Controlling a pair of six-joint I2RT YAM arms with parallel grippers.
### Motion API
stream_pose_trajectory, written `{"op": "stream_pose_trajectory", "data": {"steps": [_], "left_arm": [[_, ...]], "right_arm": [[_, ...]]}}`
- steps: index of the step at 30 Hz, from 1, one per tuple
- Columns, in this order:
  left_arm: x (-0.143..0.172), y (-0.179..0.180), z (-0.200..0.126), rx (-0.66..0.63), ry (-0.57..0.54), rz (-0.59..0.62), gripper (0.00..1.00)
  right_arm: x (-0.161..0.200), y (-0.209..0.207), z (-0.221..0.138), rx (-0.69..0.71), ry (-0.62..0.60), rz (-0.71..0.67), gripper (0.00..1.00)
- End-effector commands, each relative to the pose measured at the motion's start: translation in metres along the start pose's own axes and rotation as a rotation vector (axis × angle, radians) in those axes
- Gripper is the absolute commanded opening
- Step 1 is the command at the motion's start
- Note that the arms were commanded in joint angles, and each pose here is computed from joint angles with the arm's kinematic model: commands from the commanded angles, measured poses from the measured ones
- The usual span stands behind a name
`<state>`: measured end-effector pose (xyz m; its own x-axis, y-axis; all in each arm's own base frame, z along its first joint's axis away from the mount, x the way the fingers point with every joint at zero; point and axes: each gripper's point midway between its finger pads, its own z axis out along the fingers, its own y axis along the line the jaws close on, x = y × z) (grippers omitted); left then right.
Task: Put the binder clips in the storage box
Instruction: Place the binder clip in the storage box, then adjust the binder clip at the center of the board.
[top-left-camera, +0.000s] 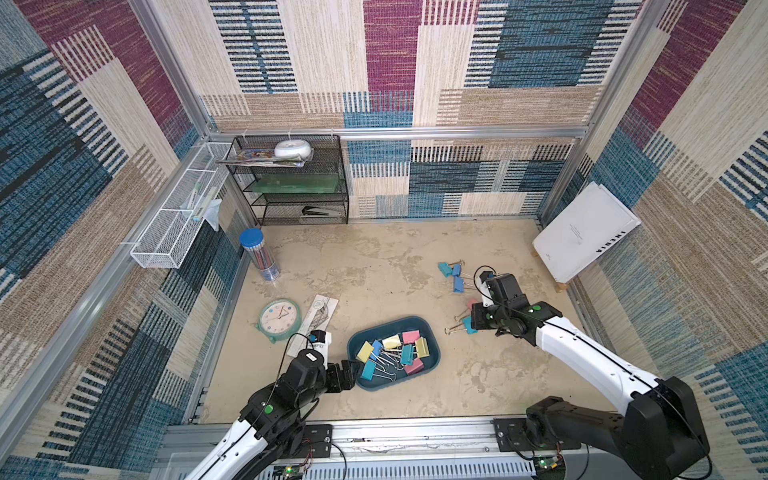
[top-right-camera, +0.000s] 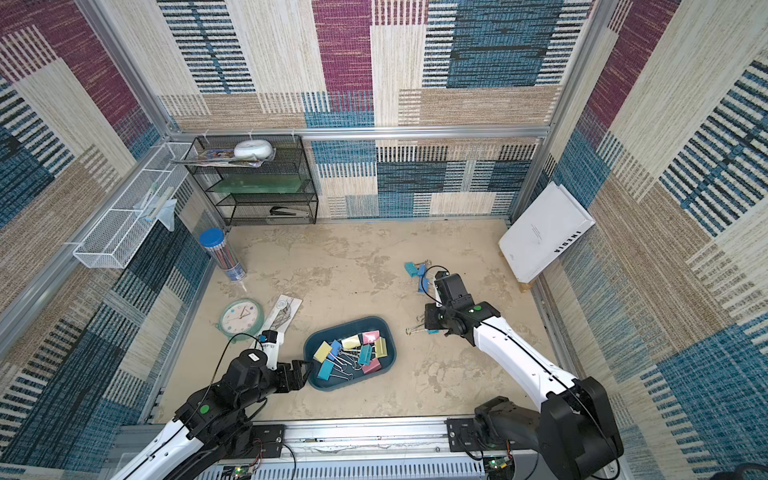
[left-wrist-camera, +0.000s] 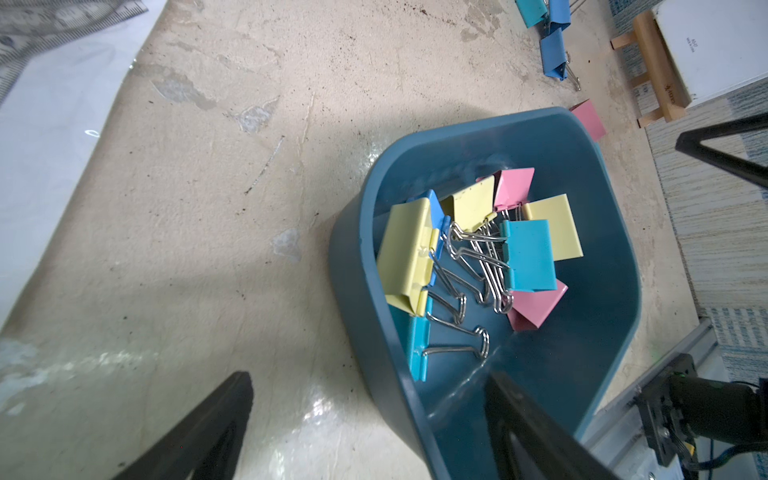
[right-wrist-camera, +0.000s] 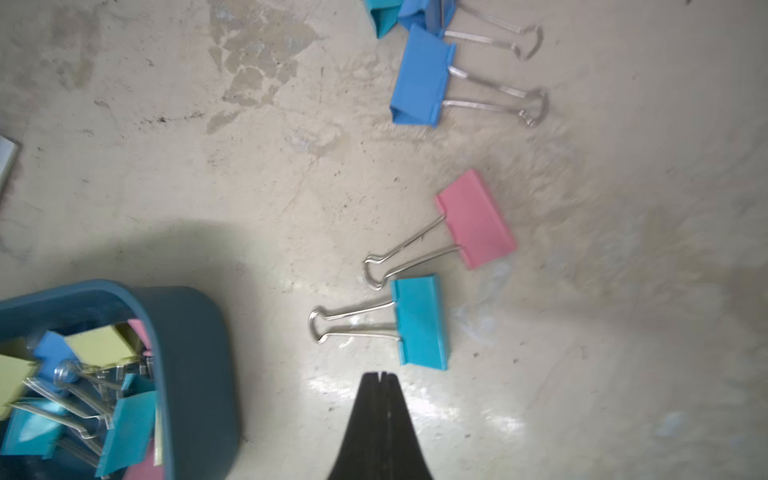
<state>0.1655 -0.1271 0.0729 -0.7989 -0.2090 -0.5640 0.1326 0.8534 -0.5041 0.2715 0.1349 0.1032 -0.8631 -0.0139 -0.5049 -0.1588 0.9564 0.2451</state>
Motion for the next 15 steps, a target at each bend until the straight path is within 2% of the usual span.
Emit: {"op": "stream_pose_trajectory", "data": {"steps": [1,5,9,15], "left_arm": [[0.001,-0.002,0.0,0.013,0.006,0.006,0.91],[0.0,-0.002,0.0,0.012,0.001,0.006,0.91],[0.001,-0.001,0.0,0.011,0.001,0.006,0.91],[0.0,-0.001,0.0,0.01,-0.001,0.005,0.91]], "right_arm": [[0.021,0.025,0.006,-0.151,0.085,0.034,0.0],[0.053,0.028,0.027,-0.146,0.186,0.03,0.0],[0.074,0.038,0.039,-0.143,0.23,0.014,0.0],[0.071,0.034,0.06,-0.068,0.247,-0.001,0.0]]}}
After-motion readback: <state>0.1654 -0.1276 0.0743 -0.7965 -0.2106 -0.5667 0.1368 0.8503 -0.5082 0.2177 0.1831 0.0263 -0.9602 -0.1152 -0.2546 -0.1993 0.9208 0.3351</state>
